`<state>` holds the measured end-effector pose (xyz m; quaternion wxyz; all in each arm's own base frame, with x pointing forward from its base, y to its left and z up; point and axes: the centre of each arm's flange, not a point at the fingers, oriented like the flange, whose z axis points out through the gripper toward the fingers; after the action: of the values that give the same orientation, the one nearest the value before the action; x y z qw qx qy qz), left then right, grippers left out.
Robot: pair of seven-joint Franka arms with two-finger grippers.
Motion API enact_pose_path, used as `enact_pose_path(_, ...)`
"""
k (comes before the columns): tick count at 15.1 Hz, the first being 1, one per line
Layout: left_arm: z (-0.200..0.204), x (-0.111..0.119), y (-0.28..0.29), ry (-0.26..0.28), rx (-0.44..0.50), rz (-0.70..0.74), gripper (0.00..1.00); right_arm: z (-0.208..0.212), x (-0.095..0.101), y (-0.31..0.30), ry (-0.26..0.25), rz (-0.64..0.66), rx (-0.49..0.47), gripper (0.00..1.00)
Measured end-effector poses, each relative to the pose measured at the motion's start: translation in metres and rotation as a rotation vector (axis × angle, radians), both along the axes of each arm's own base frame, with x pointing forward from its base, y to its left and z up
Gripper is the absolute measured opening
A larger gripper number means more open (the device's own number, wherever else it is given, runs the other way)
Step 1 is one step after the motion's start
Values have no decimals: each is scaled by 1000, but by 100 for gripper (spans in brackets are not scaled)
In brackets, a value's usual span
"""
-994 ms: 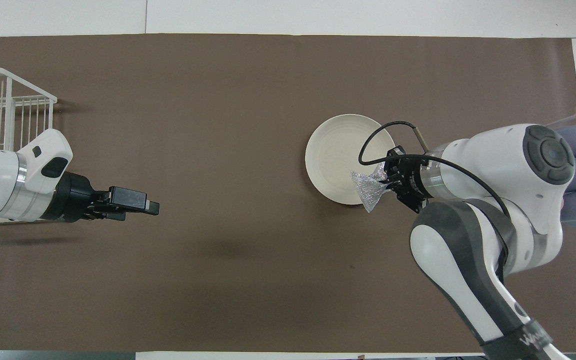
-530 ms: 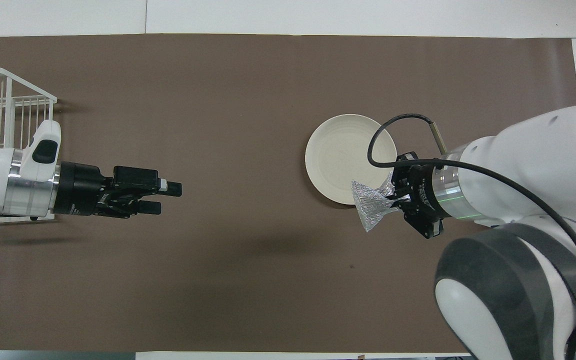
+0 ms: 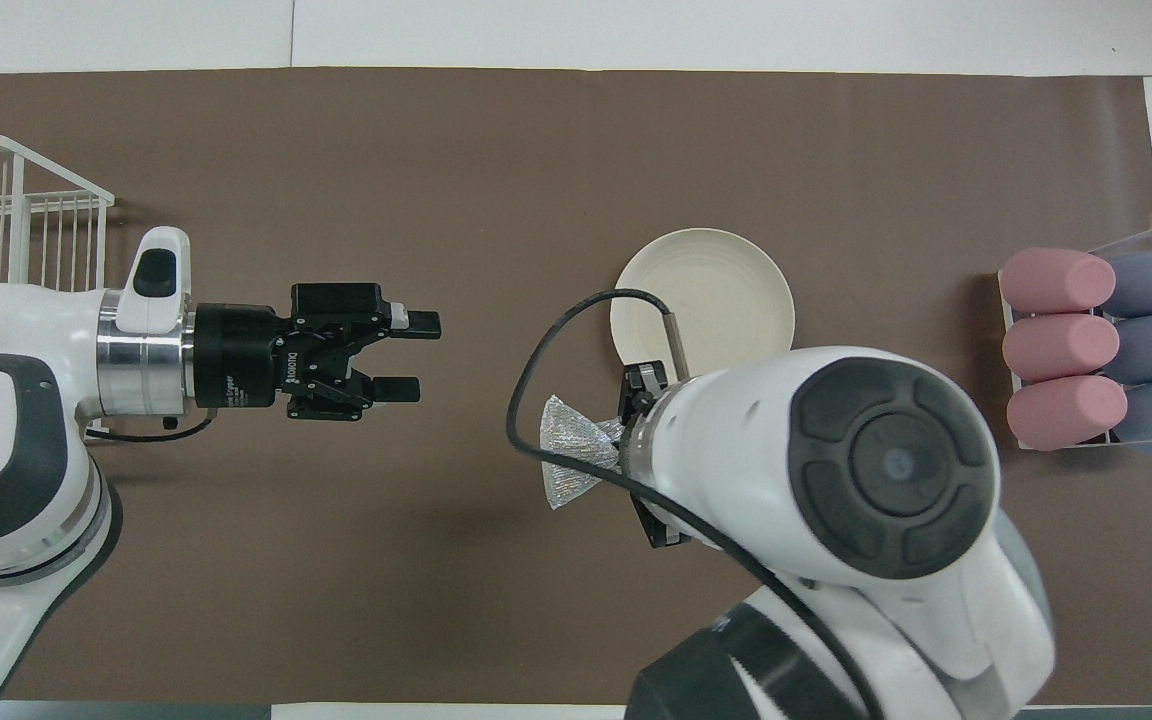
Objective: Wipe plate with sponge
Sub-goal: 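Grasp the cloth with the left gripper while the right gripper holds it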
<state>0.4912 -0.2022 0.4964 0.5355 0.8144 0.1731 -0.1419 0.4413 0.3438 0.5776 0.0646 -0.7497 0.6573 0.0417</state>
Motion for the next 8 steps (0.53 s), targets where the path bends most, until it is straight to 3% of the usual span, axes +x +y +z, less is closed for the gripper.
enact_pose_path(8,-17,-10,-33,42,-30,-77,96,-9,1,25,-11,-3,-36,7)
